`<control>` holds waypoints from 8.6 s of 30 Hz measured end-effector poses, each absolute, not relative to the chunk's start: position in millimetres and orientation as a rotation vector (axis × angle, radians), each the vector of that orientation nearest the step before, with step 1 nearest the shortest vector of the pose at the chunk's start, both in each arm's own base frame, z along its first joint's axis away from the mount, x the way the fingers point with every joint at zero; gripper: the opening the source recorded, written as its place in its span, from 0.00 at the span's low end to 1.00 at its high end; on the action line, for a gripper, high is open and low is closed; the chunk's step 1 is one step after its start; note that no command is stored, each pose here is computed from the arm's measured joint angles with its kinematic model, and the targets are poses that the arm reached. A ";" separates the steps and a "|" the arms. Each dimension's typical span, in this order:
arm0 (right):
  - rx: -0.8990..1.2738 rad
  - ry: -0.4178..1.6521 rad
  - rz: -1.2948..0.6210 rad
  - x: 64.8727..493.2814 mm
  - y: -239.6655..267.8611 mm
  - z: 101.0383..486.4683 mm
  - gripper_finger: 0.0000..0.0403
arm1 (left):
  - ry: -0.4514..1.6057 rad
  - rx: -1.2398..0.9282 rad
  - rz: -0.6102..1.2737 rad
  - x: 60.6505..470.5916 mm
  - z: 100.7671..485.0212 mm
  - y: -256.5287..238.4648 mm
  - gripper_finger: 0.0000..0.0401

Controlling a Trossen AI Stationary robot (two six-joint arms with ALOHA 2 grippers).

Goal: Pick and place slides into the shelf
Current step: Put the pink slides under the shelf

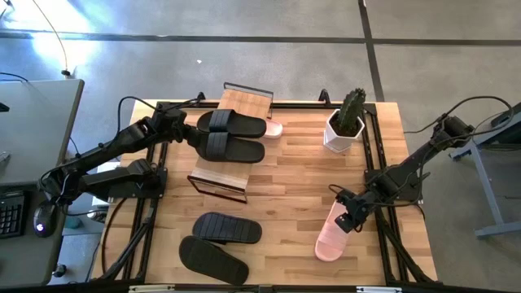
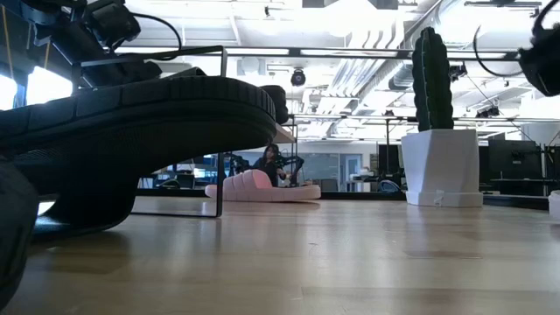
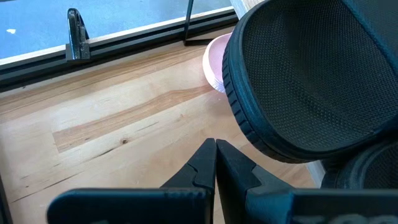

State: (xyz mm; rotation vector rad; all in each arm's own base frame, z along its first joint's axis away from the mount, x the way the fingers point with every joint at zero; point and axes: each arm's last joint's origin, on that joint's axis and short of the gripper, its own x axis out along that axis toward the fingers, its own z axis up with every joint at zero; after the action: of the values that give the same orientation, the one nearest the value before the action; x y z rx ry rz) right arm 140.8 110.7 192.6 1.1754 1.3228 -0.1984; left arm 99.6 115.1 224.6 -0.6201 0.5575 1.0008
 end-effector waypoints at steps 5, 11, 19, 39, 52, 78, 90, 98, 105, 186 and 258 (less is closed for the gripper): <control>1.126 1.295 -0.165 139.9 109.2 187.2 0.01 | 0.559 -0.624 1.002 99.5 224.4 114.9 0.00; 1.084 1.233 -0.156 142.1 108.8 187.9 0.12 | 0.560 -0.625 1.001 99.5 224.3 114.9 0.00; 1.080 1.197 -0.166 140.4 113.3 188.7 0.31 | 0.560 -0.626 1.001 99.4 224.2 114.8 0.00; 1.034 1.277 -0.154 147.5 121.6 175.2 0.36 | 0.560 -0.631 0.992 99.7 224.2 114.6 0.00; 0.974 1.277 -0.031 156.3 129.9 170.4 0.19 | 0.569 -0.635 0.991 99.3 223.5 114.1 0.00; 0.835 0.636 -0.030 174.1 108.6 260.4 0.00 | 0.574 -0.635 0.993 99.0 223.2 113.9 0.00; 0.568 0.246 -0.057 180.8 85.1 381.4 0.00 | 0.574 -0.636 0.993 99.0 223.2 113.9 0.00; 0.411 0.092 0.112 203.9 52.5 401.9 0.00 | 0.574 -0.635 0.993 99.0 223.2 113.9 0.00; 0.513 0.095 0.181 253.0 32.3 351.7 0.00 | 0.575 -0.636 0.993 99.0 223.1 113.9 0.00; 1.250 0.344 -0.521 343.4 -130.4 137.8 0.06 | 0.554 -0.628 0.991 99.9 224.6 115.0 0.00; 0.243 0.762 -0.670 234.1 -57.2 116.4 0.00 | 0.579 -0.643 0.980 99.1 222.9 113.4 0.00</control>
State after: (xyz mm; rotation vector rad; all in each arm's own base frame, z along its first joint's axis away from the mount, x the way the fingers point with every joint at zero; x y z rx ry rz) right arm 234.1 -57.2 116.4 0.2431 0.7625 -0.6705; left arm 99.1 113.4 222.9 -0.6432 0.5794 0.9796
